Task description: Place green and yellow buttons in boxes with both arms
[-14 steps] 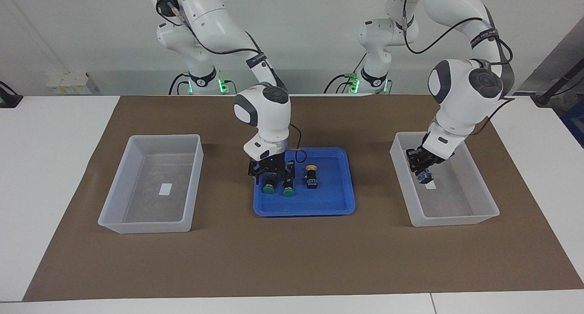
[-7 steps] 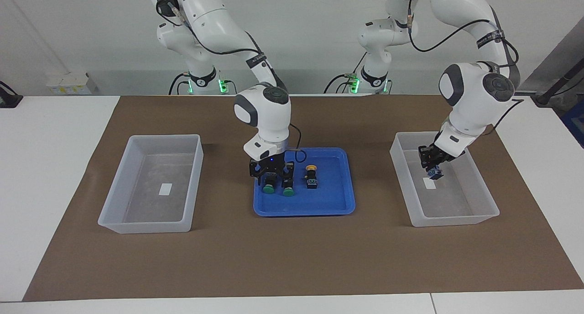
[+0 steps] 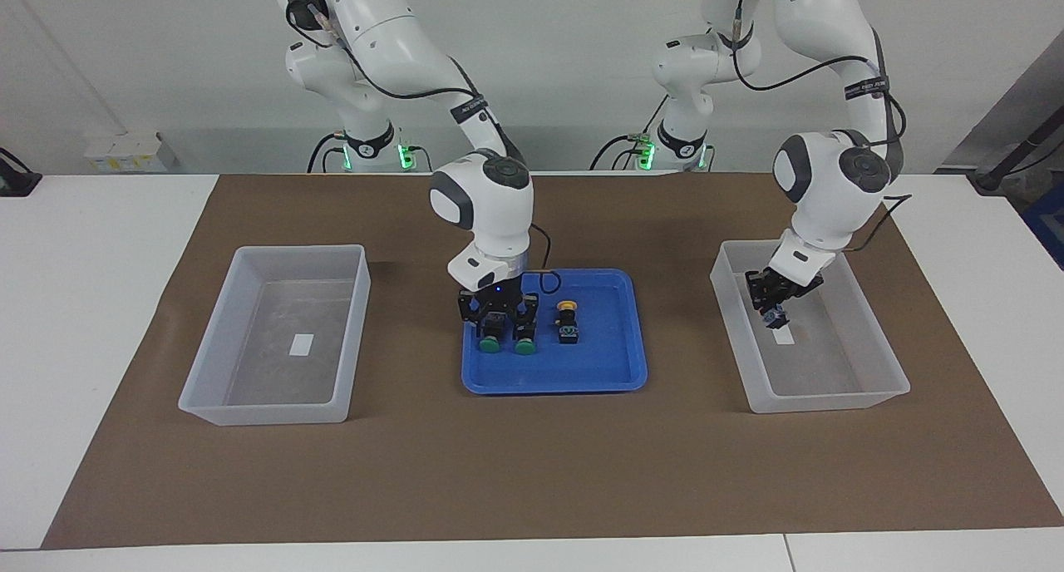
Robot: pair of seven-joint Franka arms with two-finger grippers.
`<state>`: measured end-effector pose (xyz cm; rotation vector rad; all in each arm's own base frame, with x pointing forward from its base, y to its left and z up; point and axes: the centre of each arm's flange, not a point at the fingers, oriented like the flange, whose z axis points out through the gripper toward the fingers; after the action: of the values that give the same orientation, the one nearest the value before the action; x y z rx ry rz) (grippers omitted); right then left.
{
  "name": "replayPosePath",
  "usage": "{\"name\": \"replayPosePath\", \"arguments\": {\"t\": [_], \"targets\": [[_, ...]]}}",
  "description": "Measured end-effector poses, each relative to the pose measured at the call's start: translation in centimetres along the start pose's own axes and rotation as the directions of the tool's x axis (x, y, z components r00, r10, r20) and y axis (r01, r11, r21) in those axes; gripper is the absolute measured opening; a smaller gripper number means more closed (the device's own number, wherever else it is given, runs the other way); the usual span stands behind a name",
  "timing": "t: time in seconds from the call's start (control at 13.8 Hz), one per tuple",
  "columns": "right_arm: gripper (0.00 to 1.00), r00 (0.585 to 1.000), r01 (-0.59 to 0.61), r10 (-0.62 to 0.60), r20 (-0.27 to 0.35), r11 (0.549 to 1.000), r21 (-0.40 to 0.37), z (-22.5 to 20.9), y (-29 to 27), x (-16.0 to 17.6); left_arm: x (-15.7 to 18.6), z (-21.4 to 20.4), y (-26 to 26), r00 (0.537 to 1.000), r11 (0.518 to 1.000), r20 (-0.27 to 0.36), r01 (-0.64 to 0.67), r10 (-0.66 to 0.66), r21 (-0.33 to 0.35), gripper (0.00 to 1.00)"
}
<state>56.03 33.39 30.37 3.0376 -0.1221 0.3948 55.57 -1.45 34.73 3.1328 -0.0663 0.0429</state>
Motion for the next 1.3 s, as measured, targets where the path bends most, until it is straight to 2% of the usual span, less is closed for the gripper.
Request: {"name": "replayPosePath", "arguments": {"t": [0.07,0.29,0.58,0.72,0.8,0.94,1.09,1.3], "targets": [[0.66,1.000,0.002,-0.002,0.004,1.000,-0.002,0.2,0.0,-0.2,-0.3,0.5,0.0,1.000,1.000,0.000,0.000,0.000,0.000,0.33],[0.40,1.000,0.002,-0.002,0.003,1.000,-0.002,0.1,0.0,-0.2,-1.0,1.5,-0.1,1.000,1.000,0.012,-0.013,0.013,0.000,0.33],[0.40,0.999,-0.029,0.029,-0.034,1.000,0.000,-3.2,1.5,1.4,-1.1,1.6,-0.3,1.000,1.000,0.015,-0.027,0.027,0.000,0.33],[0.40,0.994,-0.082,0.082,-0.066,0.997,-0.005,-5.9,4.6,3.8,-1.1,1.6,-0.3,0.999,1.000,0.017,-0.028,0.028,0.000,0.46],[0.40,0.993,-0.092,0.091,-0.080,0.996,-0.014,-7.1,7.1,5.3,-1.1,1.6,-0.3,0.999,1.000,0.017,-0.029,0.029,0.000,0.46],[0.40,0.994,-0.063,0.058,-0.089,0.997,-0.053,-8.7,12.4,7.7,-1.1,1.6,-0.3,0.999,1.000,0.018,-0.030,0.030,0.000,0.62],[0.40,0.996,-0.012,0.004,-0.086,0.996,-0.088,-9.7,16.8,9.3,-0.9,1.1,-0.3,0.999,1.000,0.027,-0.031,0.031,0.000,0.62],[0.40,0.993,0.097,-0.104,-0.055,0.988,-0.122,-9.2,22.4,10.9,0.6,-2.8,-0.5,0.998,1.000,0.058,-0.031,0.031,0.001,0.58]]}}
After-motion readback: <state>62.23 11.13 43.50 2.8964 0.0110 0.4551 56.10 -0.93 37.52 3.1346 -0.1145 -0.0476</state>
